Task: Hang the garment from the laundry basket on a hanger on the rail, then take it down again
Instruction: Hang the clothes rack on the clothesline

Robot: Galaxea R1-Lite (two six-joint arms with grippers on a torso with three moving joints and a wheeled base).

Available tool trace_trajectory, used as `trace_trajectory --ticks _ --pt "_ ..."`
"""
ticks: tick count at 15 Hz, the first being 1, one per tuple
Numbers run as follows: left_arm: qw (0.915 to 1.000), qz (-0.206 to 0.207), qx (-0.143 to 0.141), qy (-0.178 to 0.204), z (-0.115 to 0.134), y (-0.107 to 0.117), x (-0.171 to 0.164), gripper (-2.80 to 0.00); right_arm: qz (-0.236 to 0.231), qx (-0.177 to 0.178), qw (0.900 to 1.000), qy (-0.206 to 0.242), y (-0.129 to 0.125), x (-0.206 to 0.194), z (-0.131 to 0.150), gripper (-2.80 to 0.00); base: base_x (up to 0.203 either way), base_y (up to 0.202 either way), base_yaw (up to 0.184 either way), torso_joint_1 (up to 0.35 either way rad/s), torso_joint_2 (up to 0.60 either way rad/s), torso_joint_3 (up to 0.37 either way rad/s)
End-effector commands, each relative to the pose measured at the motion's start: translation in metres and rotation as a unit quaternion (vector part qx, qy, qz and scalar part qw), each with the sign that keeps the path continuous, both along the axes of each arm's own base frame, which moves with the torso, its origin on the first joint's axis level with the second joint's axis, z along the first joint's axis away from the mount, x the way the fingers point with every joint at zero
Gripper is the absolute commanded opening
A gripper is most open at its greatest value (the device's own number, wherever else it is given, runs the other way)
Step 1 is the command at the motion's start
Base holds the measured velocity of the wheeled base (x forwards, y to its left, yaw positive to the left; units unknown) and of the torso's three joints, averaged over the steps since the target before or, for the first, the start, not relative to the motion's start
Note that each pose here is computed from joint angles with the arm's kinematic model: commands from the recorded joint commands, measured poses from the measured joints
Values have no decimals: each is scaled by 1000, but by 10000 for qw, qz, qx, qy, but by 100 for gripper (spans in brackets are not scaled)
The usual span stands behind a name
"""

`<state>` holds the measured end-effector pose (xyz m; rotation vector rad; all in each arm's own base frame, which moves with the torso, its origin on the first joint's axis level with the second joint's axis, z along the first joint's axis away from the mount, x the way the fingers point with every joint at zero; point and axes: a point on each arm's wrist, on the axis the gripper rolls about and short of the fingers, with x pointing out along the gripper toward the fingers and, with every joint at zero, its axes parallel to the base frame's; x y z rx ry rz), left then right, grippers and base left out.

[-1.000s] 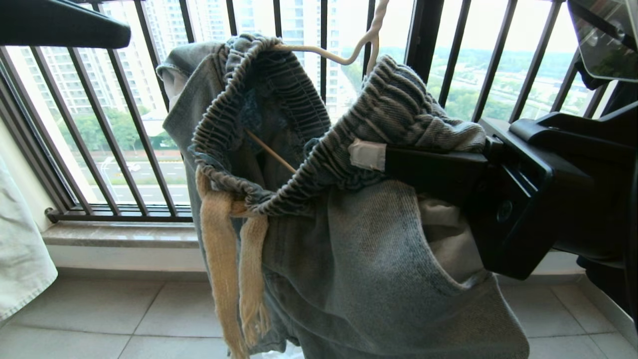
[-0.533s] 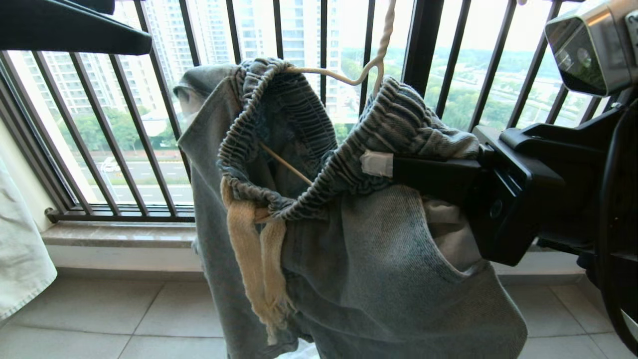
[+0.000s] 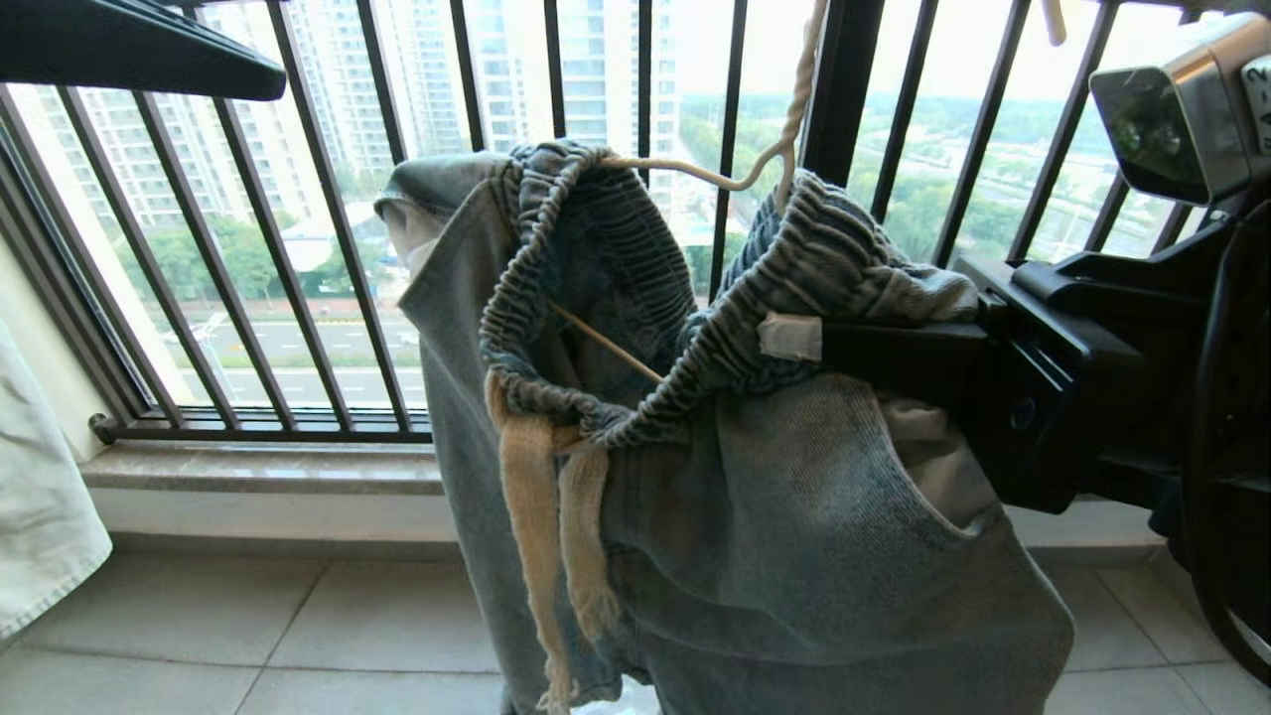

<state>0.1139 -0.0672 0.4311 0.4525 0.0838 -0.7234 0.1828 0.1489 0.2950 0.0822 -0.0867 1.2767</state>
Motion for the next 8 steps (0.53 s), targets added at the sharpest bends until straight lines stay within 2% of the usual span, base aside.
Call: trace_trajectory --ticks 1,3,4,6,8 --pt "9989 -203 386 190 -9 -4 6 -280 45 -33 10000 -27 -10 6 -1 -280 0 0 0 0 0 0" --pt "9942 -583 843 327 -18 -7 9 -280 270 -113 9996 -30 -21 11 -3 -280 0 0 0 0 0 0" --pt "9925 -647 937 436 -21 -8 11 -280 354 -139 9993 -30 -24 13 -4 -280 0 0 0 0 0 0" --pt "9880 -935 1015 688 -27 -10 8 -280 524 -183 9985 -2 -26 12 -7 -280 0 0 0 0 0 0" --pt "9861 -1140 979 707 -27 -11 8 -280 654 -219 9976 39 -26 12 -10 -280 0 0 0 0 0 0"
